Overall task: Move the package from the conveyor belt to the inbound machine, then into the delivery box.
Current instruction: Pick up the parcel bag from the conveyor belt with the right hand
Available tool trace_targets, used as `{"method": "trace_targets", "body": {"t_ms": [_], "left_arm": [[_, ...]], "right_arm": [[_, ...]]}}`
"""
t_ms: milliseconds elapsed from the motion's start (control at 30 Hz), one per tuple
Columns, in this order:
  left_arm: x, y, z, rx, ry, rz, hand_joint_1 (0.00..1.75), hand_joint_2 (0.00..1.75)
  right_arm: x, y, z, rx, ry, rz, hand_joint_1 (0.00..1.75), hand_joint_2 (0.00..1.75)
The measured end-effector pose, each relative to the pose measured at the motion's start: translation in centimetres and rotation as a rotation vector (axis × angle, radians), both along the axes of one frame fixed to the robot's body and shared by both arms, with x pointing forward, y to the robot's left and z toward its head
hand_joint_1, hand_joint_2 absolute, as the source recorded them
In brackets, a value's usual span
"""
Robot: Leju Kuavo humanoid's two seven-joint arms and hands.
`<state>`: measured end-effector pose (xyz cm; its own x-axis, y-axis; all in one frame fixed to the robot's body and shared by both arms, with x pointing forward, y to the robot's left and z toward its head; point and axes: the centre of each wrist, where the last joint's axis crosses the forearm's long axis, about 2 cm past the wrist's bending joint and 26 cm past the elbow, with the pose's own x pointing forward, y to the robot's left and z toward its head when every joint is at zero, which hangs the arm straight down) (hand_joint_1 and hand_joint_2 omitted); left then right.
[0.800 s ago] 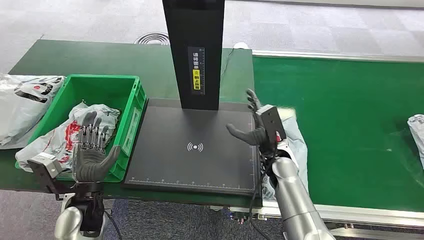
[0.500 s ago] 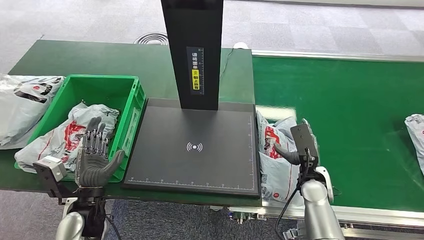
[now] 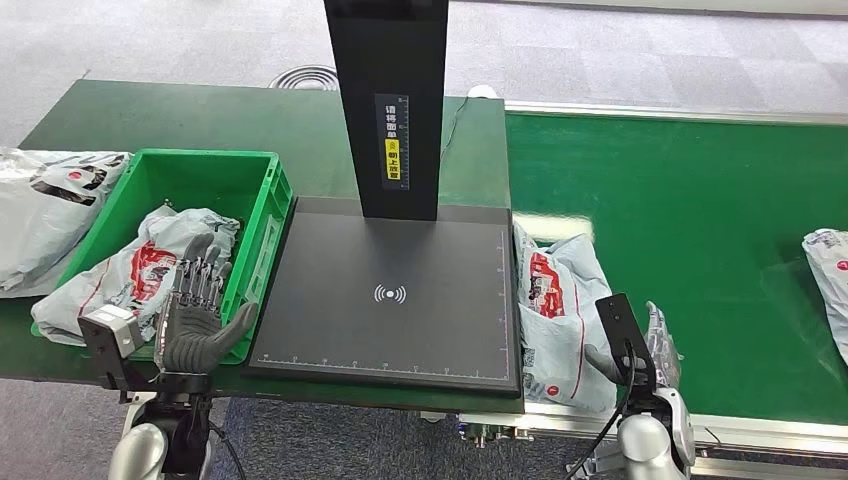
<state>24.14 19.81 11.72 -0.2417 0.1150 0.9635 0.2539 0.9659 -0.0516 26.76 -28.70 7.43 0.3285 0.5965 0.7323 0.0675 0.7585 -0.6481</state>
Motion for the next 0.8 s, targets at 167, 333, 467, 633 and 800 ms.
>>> {"method": "trace_targets", "body": {"t_ms": [167,333,467,633,800], "left_arm": [[0.1,0.0,0.1,0.003,0.002,-0.004,0.0,1.75],[0.6,-0.2,0.4,0.016,-0.012,-0.025,0.0,1.75],[0.8,-0.5,0.5,0.029,-0.016,-0.049,0.0,1.75],[0.9,-0.6,0.3,0.039,-0.011,-0.059,0.0,1.75],[1.3,-0.7,0.1,0.043,-0.02,-0.075,0.0,1.75]], "right_arm": [[-0.3,0.0,0.0,0.008,0.027,0.008,0.0,1.75],[-0.9,0.4,-0.6,0.014,0.168,0.086,0.0,1.75],[-1.2,0.8,-1.1,0.002,0.236,0.135,0.0,1.75],[-1.3,1.4,-1.6,0.022,0.274,0.203,0.0,1.75],[-1.3,2.0,-2.8,0.146,0.306,0.321,0.0,1.75]]}}
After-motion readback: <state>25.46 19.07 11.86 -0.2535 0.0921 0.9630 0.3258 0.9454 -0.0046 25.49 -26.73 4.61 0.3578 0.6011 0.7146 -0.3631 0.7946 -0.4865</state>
